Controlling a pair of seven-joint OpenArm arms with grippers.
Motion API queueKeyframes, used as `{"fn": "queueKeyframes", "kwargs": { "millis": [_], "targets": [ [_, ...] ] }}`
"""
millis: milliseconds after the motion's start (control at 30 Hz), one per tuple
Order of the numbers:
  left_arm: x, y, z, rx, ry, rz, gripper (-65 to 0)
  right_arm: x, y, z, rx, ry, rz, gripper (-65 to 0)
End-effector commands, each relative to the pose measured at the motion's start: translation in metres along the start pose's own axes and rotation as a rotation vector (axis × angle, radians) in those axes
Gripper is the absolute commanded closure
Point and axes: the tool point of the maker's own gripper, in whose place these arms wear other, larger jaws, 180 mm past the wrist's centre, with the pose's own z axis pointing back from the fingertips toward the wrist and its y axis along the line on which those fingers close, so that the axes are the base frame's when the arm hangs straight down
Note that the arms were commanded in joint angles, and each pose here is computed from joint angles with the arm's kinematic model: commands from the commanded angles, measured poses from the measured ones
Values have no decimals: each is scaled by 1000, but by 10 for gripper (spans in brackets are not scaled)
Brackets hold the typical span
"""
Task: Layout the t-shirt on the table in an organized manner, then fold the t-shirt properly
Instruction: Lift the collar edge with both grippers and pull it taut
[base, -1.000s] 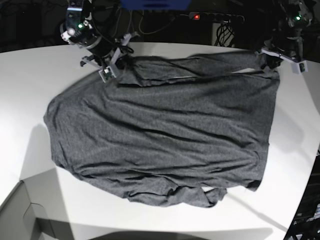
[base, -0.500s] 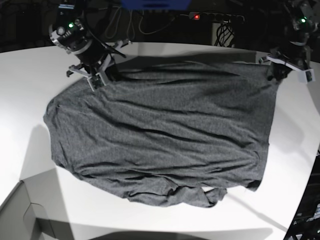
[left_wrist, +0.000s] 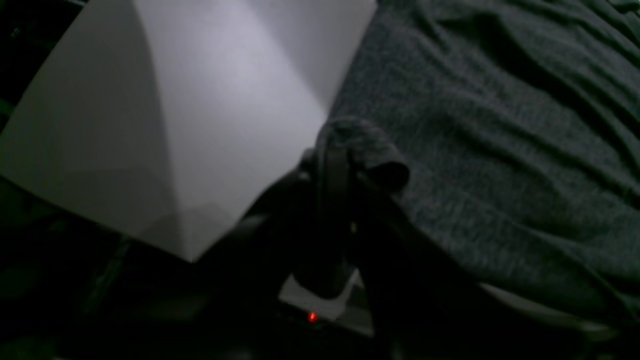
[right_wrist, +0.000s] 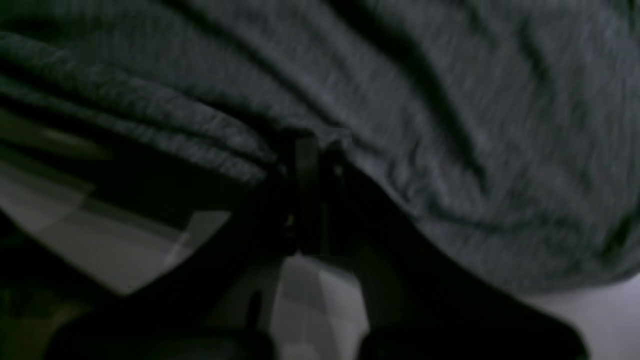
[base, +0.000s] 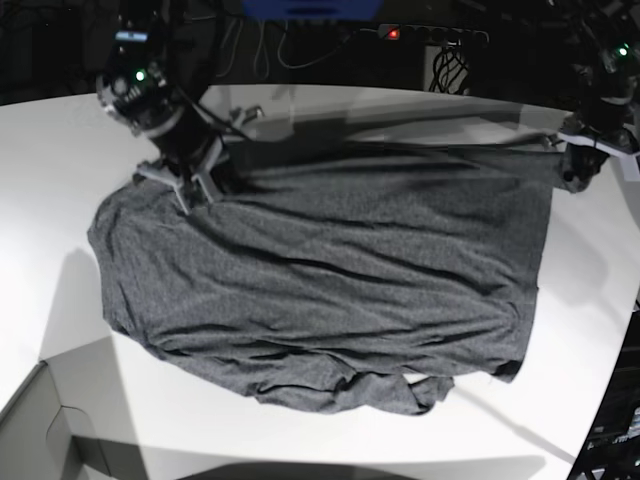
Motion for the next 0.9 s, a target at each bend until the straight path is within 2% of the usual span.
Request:
{"fn": "queueKeyframes", "kwargs": {
  "millis": [0,267,433,867],
  "targets": [
    [16,1,2,-2,-53,-15,-1,13,-2,0,-2,-48,4,0],
    [0,4,-16,-3,-13,39,-1,14,-11,-28,24,-32,-8,0],
    [-10,10,-20,5,14,64,-1,18,-10,-45,68,-19,43,0],
    [-3,7,-27,1,-5,75,-1,44,-22,-78,89,-39,39,0]
  ]
}}
